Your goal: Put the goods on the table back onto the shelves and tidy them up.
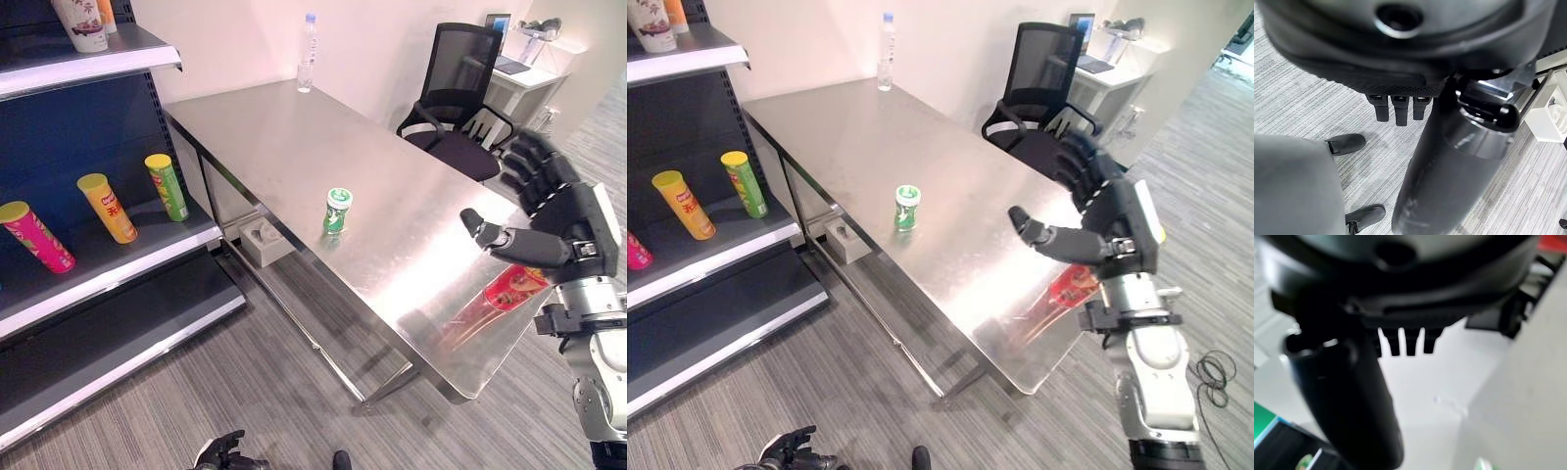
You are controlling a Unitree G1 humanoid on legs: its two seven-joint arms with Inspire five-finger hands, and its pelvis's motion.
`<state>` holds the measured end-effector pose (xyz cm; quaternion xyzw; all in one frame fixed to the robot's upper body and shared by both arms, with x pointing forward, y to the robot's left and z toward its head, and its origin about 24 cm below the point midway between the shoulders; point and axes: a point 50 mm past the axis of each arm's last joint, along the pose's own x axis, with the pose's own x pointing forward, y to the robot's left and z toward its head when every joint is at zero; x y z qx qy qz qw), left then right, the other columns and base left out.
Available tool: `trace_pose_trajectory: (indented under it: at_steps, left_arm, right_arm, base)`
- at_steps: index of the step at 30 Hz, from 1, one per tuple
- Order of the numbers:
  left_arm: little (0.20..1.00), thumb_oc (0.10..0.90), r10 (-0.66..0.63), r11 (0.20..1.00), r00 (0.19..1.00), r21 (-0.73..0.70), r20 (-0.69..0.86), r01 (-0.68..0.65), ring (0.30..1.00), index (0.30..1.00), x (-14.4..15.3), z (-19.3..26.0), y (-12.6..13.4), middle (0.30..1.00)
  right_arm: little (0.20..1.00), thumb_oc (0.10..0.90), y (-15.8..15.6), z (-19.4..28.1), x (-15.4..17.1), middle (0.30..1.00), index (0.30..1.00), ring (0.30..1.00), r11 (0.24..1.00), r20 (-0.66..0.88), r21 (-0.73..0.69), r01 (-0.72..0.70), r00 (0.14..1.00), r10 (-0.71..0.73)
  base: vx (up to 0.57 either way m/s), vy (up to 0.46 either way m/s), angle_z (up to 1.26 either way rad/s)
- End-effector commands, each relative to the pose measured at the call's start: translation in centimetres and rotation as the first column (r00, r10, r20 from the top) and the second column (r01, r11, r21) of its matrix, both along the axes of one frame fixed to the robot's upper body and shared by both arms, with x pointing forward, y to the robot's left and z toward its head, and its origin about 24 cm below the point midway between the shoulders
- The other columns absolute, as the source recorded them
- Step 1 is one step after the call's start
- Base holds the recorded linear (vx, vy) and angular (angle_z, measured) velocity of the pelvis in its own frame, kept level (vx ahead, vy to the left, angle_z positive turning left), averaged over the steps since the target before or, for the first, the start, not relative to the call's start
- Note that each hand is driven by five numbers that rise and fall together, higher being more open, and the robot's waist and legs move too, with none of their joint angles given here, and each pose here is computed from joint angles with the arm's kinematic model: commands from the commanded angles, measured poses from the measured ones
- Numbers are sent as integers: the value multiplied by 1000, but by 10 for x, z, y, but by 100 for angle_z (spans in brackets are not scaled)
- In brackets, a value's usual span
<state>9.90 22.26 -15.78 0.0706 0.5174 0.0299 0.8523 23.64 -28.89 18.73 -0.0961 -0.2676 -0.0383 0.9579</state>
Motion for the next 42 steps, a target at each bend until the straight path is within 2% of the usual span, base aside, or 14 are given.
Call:
trace_pose_trajectory:
  at_steps: [1,4,7,12,18,19,21,23,26,32,42]
  left_arm:
    - [900,800,-41,998,998,59,52,38,900,900,11,7,14,900]
    - [900,800,-34,997,998,64,50,31,900,900,10,7,15,900]
    - [900,800,-37,997,997,75,63,33,900,900,13,8,16,900]
    - [900,800,-29,996,996,88,79,22,900,900,16,10,19,900]
    - [900,800,-30,996,997,90,67,24,900,900,14,10,22,900]
    - [900,800,-32,996,997,90,68,25,900,900,14,10,22,900]
    - [900,800,-32,996,997,89,67,26,900,900,14,10,23,900]
    - [900,800,-37,996,997,85,67,31,900,900,15,11,23,900]
    - [900,800,-47,995,996,88,69,41,900,900,16,12,24,900]
    - [900,800,-48,995,997,87,67,42,900,900,15,12,25,900]
    - [900,800,-60,995,997,77,52,56,900,900,11,10,21,900]
  right_arm:
    - [900,800,-12,84,-31,900,900,900,991,485,3,132,867,-117]
    - [900,800,-19,94,-43,900,900,900,981,547,20,193,819,-173]
    - [900,800,-29,109,-64,900,900,900,952,634,33,304,730,-255]
    - [900,800,-52,109,-79,900,900,900,895,630,84,439,672,-389]
    - [900,800,-70,88,-73,900,900,900,884,514,132,448,732,-447]
    - [900,800,-73,75,-68,900,900,900,895,449,142,424,778,-440]
    - [900,800,-73,71,-65,900,900,900,901,425,140,412,797,-430]
    - [900,800,-72,53,-53,900,900,900,915,324,126,384,856,-403]
    - [900,800,-69,42,-41,900,900,900,931,252,109,347,897,-364]
    - [900,800,-65,33,-30,900,900,900,949,192,103,298,930,-313]
    - [900,800,-68,28,-27,900,900,900,943,145,50,329,932,-333]
  base:
    - [0,0,0]
    - [16,4,0]
    - [18,13,-6]
    - [-1,4,-9]
    - [3,0,-20]
    - [36,7,-15]
    - [19,0,-8]
    - [-16,-15,-9]
    - [-19,-12,-9]
    - [-1,-2,-1]
    - [11,-13,7]
